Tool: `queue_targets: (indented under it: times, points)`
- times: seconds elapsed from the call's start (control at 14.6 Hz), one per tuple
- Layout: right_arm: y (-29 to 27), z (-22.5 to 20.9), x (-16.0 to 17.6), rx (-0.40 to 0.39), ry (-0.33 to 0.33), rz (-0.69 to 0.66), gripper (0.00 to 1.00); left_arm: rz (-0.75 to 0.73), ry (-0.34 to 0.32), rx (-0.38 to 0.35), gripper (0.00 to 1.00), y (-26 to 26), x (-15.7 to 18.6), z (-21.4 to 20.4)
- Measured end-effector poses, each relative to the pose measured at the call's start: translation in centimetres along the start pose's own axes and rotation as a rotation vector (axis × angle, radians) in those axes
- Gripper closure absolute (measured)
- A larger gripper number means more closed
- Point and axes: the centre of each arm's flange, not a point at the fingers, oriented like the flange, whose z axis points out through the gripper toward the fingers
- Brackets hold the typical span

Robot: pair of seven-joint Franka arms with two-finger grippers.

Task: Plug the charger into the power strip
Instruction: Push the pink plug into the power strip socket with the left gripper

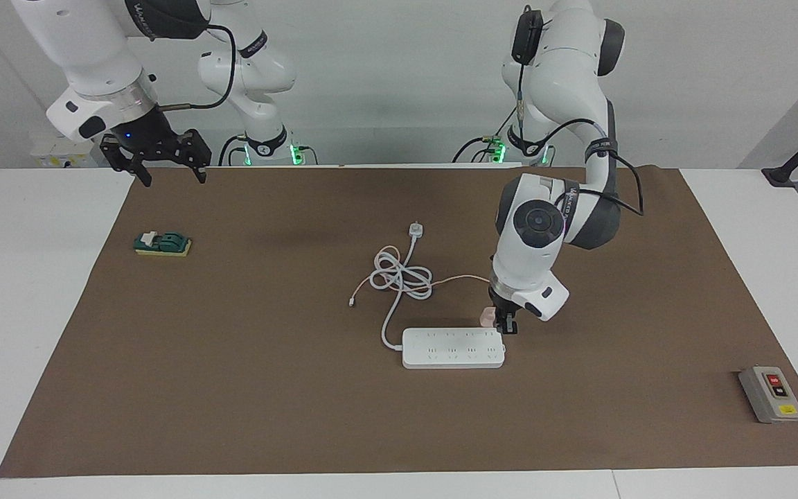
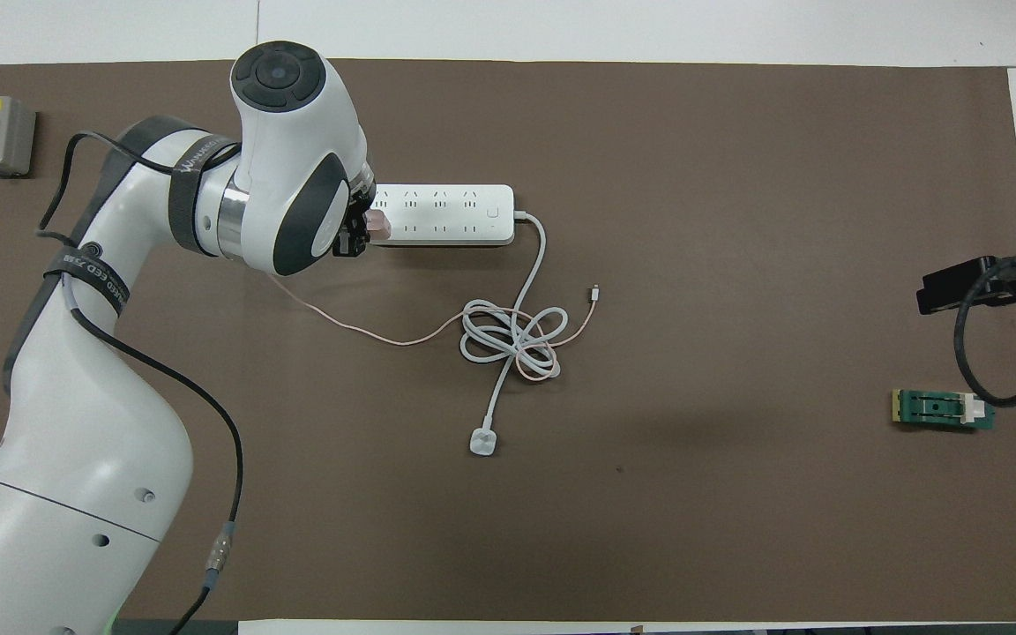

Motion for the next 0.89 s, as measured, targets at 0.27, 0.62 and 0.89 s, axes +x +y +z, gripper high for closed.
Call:
queue_targets:
  times: [0.27,0.62,0.89]
  points:
    - [0.3,0.0,0.0,0.0,0.0,0.006,0.0,-0.001,0.008,-0.014,0.71,0.8,0.3,1.6]
    - [0.3,0.0,0.0,0.0,0.001,0.006,0.0,-0.001,0.002,-0.05,0.71,1.4,0.2,1.6]
    - [0.4,0.0,0.0,0.0,0.001,0.008,0.0,0.007,0.003,-0.047,0.71,1.4,0.2,1.6]
